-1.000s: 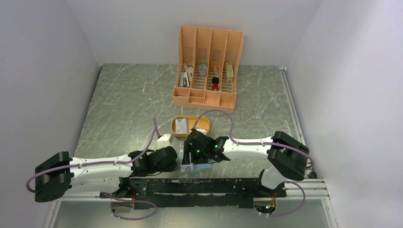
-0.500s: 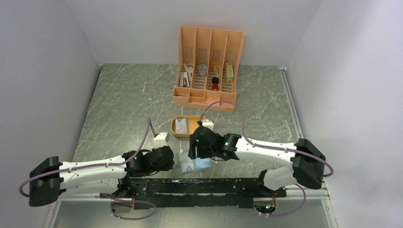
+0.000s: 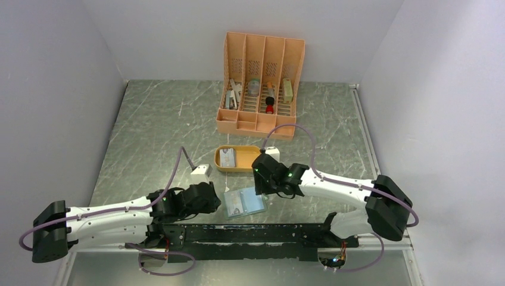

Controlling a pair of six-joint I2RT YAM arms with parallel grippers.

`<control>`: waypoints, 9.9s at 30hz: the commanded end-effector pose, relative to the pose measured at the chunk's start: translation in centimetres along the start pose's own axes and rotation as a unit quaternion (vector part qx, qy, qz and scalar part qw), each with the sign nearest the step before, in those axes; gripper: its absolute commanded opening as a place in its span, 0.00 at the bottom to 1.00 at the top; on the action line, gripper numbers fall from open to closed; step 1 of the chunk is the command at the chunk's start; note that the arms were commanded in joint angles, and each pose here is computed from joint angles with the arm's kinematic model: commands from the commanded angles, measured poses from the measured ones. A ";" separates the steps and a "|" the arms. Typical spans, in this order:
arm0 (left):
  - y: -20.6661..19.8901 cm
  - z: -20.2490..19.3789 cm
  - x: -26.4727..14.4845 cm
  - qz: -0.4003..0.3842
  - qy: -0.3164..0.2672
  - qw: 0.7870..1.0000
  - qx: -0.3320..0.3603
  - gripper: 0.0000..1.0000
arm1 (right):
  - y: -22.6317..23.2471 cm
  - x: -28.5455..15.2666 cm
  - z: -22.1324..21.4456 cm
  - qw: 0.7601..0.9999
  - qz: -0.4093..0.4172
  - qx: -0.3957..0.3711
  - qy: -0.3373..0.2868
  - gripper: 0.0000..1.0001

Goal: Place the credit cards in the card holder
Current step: Close the card holder at the center of the board.

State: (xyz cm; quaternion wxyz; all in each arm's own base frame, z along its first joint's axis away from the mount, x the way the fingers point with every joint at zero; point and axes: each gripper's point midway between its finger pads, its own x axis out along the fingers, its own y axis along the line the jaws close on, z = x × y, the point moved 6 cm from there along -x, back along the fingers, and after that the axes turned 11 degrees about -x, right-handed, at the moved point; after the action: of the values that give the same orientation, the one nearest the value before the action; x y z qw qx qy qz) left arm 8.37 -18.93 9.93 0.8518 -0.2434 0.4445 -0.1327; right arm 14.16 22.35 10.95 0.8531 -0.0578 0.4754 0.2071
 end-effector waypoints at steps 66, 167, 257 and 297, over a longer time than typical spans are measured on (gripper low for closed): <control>-1.5 1.5 -0.4 -0.018 -0.040 0.999 -0.027 0.38 | 7.4 -0.4 0.1 0.958 0.285 0.038 -0.003 0.00; -0.7 -3.1 5.6 0.023 0.064 0.994 0.091 0.05 | 4.9 0.7 -4.5 0.975 0.212 0.068 0.026 0.68; -20.4 17.6 -19.6 -0.353 -0.254 0.900 0.034 0.92 | -2.6 -22.7 18.9 0.791 -0.245 -0.263 -0.495 0.00; -29.8 21.0 -13.8 -0.190 -0.249 0.948 -0.052 0.81 | -1.1 -23.6 19.9 0.734 -0.242 -0.317 -0.549 0.00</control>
State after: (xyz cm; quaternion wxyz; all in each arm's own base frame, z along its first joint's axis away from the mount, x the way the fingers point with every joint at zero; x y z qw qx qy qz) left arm 17.37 -32.22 48.11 0.8579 -0.4294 0.1382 -0.2460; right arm 19.84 20.32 38.40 0.9127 -0.3466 -0.1659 0.1389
